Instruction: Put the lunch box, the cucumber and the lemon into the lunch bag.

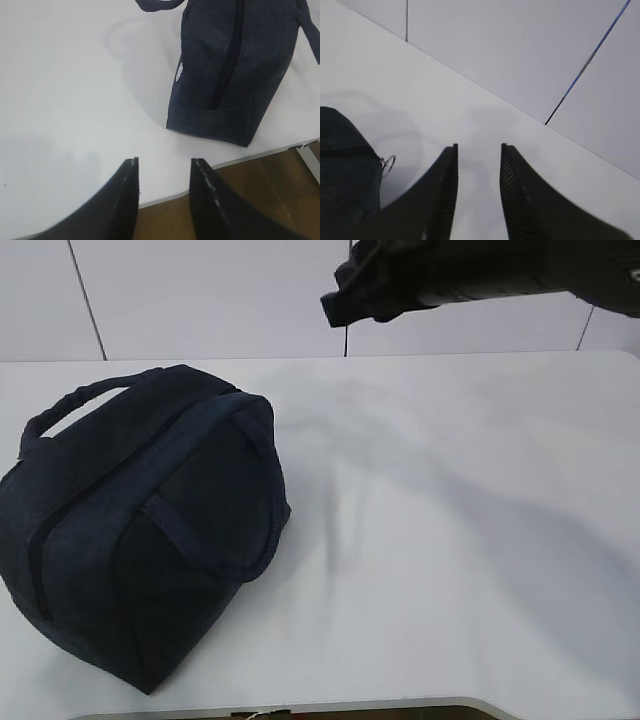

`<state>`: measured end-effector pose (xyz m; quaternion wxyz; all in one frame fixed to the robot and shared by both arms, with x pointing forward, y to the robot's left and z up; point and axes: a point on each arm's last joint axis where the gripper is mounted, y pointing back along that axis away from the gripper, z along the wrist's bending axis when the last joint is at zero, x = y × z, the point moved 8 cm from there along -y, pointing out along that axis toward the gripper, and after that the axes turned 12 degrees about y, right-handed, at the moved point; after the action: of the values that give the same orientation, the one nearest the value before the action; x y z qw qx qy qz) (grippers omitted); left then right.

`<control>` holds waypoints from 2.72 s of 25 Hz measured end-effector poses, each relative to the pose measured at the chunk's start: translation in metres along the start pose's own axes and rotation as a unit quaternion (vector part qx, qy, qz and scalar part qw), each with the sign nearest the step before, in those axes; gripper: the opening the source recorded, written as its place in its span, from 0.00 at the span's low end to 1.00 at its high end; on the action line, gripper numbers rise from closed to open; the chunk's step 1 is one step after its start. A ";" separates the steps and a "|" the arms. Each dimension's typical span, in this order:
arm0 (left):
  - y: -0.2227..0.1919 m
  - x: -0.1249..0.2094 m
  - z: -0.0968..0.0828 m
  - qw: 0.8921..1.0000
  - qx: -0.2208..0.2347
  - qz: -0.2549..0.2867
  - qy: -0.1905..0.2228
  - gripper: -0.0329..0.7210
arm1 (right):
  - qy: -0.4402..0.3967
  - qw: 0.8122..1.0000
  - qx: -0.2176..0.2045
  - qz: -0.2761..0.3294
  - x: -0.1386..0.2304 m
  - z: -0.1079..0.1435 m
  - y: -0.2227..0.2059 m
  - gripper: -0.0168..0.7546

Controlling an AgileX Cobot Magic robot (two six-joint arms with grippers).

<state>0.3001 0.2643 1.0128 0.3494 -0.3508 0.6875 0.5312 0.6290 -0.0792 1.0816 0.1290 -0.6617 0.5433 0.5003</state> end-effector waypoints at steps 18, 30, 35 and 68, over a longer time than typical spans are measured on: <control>0.000 0.000 0.000 1.000 0.000 0.000 0.000 0.36 | 0.012 0.996 -0.061 0.066 0.018 0.021 0.010 0.34; 0.000 0.000 0.000 1.000 0.000 0.000 0.000 0.36 | 0.011 0.996 -0.058 0.071 0.007 0.012 0.044 0.34; 0.000 0.000 0.000 1.000 0.000 0.000 0.000 0.36 | -0.015 0.992 -0.071 0.108 0.013 0.010 0.070 0.34; 0.000 0.000 0.000 1.000 0.000 0.000 0.000 0.36 | -0.074 0.987 -0.102 0.102 0.054 0.011 0.264 0.34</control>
<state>0.3001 0.2643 1.0128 0.3494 -0.3508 0.6875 0.5312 0.3944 -0.2030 1.1314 0.0489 -0.5732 0.5433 0.6114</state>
